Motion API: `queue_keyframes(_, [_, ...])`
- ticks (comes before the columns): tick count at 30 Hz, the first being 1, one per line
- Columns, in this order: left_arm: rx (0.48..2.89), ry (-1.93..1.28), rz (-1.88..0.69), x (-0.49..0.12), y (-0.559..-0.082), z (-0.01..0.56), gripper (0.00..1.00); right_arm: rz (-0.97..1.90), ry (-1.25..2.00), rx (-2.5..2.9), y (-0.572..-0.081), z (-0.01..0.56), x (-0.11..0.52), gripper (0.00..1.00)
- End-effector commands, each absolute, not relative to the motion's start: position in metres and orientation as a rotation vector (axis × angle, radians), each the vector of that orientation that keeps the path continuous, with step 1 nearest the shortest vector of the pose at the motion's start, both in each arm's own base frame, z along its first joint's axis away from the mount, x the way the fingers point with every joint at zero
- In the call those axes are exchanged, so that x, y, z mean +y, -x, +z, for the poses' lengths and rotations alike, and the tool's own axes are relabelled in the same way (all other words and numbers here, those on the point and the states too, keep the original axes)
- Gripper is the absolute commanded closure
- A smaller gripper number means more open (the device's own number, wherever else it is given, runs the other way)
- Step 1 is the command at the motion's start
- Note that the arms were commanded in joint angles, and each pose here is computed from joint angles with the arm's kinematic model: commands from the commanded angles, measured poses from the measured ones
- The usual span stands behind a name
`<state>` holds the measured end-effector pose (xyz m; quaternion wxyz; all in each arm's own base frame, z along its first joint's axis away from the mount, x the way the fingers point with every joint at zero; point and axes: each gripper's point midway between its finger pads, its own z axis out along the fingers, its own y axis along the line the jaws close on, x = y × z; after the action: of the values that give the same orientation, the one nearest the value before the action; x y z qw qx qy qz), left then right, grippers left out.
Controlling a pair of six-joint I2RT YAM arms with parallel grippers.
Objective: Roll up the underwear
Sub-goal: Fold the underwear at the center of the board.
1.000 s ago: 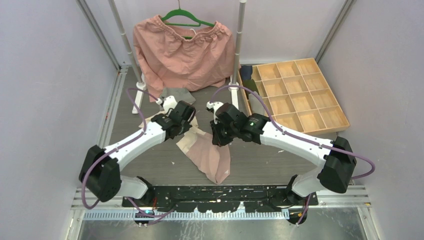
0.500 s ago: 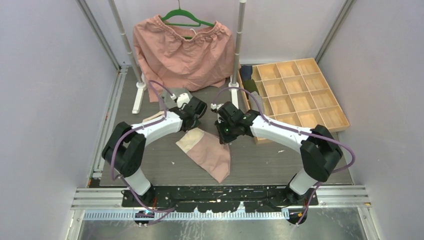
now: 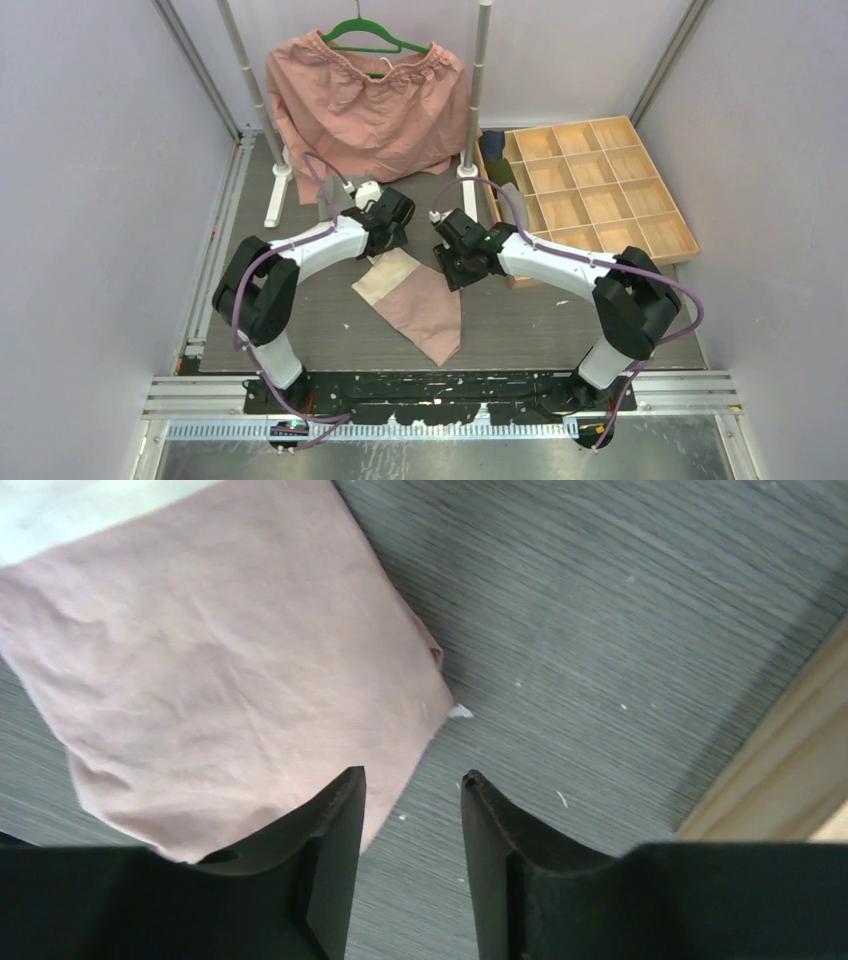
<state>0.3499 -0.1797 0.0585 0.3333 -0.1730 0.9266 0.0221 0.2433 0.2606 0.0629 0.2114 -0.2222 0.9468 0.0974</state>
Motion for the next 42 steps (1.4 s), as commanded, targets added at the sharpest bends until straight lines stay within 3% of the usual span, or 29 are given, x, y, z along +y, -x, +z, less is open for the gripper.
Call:
queue_keyframes(1, [2.357, 0.457, 0.008, -0.166, -0.338, 0.090, 0.27, 0.249, 0.525, 2.553, -0.248, 0.089, 0.247, 0.52])
queue_keyframes(3, [2.373, 0.436, -0.064, -0.168, -0.324, 0.087, 0.33, 0.313, 0.509, 2.543, -0.242, 0.096, 0.250, 0.52])
queue_keyframes(9, [2.412, 0.279, -0.411, -0.192, -0.282, 0.059, 0.62, 0.837, 0.568, 2.505, -0.191, 0.123, 0.298, 0.71])
queue_keyframes(11, [2.418, 0.243, -0.460, -0.198, -0.277, 0.053, 0.70, 0.937, 0.623, 2.513, -0.170, 0.120, 0.312, 0.73])
queue_keyframes(18, [2.476, 0.233, -0.345, -0.187, -0.275, 0.027, 0.88, 0.760, 0.622, 2.647, -0.148, 0.064, 0.314, 0.80])
queue_keyframes(36, [2.558, 0.227, -0.136, -0.157, -0.260, -0.014, 0.96, 0.469, 0.667, 2.846, -0.099, 0.018, 0.255, 0.77])
queue_keyframes(42, [2.589, 0.169, -0.232, -0.169, -0.251, -0.012, 0.97, 0.460, 0.629, 2.762, -0.111, 0.039, 0.251, 0.68])
